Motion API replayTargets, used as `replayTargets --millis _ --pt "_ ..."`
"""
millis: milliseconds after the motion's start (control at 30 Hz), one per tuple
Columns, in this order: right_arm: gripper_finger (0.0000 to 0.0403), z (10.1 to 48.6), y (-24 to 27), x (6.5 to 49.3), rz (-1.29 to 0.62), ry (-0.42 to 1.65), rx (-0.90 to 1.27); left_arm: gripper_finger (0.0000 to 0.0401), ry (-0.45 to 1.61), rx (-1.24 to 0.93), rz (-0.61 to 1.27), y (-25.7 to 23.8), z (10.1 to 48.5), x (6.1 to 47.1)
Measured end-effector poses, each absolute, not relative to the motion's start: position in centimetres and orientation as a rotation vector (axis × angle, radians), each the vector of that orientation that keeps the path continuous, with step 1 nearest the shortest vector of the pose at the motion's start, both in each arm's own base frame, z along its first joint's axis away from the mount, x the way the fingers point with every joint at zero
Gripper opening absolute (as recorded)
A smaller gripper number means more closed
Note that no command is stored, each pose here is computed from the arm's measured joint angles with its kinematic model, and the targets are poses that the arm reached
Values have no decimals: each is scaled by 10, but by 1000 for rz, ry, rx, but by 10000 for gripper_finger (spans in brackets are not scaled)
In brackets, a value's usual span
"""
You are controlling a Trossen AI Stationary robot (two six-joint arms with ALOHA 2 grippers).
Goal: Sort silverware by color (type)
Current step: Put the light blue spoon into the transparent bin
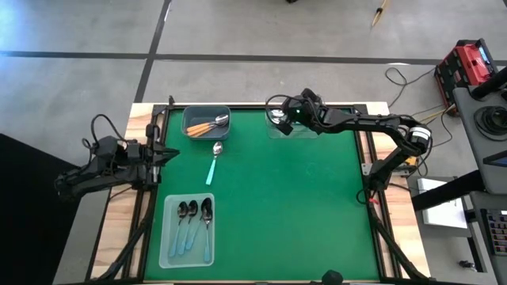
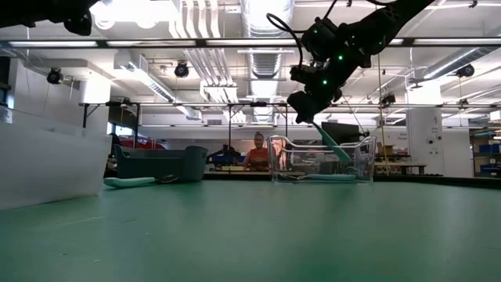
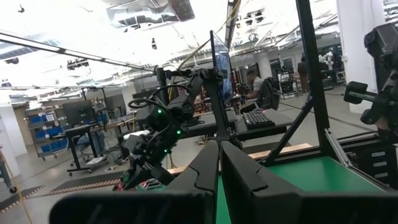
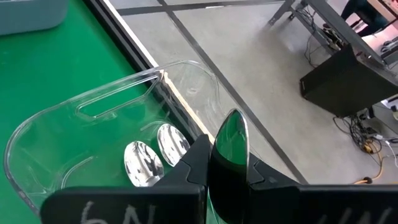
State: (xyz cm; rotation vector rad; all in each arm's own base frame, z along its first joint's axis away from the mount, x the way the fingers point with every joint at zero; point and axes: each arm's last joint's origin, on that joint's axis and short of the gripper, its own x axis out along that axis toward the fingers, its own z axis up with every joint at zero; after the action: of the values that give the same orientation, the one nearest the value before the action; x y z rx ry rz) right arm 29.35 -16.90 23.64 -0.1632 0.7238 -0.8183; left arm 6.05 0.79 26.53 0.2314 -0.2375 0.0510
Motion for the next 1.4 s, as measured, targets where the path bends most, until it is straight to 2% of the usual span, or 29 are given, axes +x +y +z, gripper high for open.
replayTargets --millis 667,1400 --pt "13 242 -171 296 -859 670 -207 0 -239 240 54 8 265 60" --pt "13 198 -179 312 -841 779 -195 0 -246 241 55 8 266 60"
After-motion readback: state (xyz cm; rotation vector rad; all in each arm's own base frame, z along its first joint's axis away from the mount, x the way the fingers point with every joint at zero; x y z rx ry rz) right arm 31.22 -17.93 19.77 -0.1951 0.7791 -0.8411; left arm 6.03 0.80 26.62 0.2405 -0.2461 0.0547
